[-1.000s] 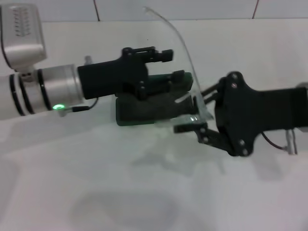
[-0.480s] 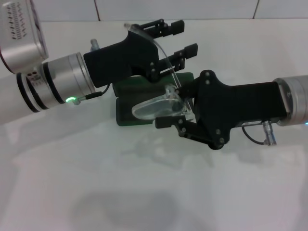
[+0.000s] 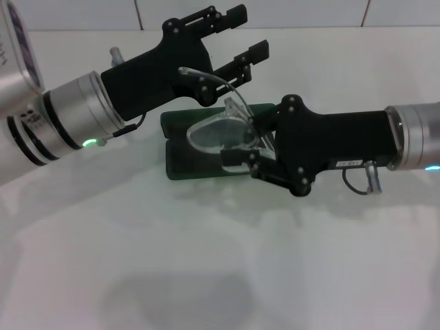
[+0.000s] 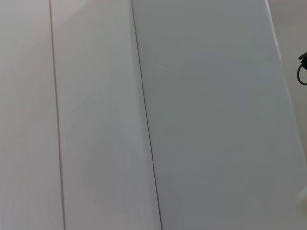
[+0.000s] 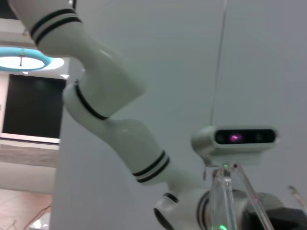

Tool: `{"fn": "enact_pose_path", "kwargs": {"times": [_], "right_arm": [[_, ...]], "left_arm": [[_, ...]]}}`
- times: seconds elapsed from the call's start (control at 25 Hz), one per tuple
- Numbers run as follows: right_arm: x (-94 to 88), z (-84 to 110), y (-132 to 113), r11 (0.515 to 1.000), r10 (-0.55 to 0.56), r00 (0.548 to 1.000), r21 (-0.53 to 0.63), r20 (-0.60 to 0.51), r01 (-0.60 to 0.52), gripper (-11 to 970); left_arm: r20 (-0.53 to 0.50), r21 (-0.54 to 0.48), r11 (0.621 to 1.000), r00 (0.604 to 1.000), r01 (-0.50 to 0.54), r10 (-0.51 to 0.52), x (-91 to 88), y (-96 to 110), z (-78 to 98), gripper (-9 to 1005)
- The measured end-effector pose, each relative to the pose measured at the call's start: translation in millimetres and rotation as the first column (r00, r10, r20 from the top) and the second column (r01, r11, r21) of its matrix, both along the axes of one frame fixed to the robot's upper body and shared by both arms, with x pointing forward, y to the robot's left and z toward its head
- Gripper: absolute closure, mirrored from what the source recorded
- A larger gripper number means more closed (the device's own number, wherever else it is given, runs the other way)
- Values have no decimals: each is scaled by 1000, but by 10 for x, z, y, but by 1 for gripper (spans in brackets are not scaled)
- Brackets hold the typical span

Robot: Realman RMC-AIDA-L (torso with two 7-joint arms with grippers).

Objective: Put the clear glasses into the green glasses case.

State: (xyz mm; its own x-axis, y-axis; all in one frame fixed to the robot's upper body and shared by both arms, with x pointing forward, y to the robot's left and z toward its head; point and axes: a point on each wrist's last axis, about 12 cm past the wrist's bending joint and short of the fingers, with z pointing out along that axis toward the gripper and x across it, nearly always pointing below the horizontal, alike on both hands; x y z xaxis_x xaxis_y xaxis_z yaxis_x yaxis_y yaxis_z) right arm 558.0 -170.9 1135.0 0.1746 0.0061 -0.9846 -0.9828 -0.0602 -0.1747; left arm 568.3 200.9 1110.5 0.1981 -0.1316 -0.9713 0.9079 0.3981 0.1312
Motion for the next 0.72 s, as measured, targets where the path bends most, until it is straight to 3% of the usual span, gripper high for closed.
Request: {"fn": "enact_pose_path", "kwargs": {"times": [0.72], "right_arm": [[142, -9, -39, 993, -114, 993, -29, -42, 112, 837]], "left_arm": [[8, 18, 1000, 1000, 6, -6, -5, 21, -4, 442]]}}
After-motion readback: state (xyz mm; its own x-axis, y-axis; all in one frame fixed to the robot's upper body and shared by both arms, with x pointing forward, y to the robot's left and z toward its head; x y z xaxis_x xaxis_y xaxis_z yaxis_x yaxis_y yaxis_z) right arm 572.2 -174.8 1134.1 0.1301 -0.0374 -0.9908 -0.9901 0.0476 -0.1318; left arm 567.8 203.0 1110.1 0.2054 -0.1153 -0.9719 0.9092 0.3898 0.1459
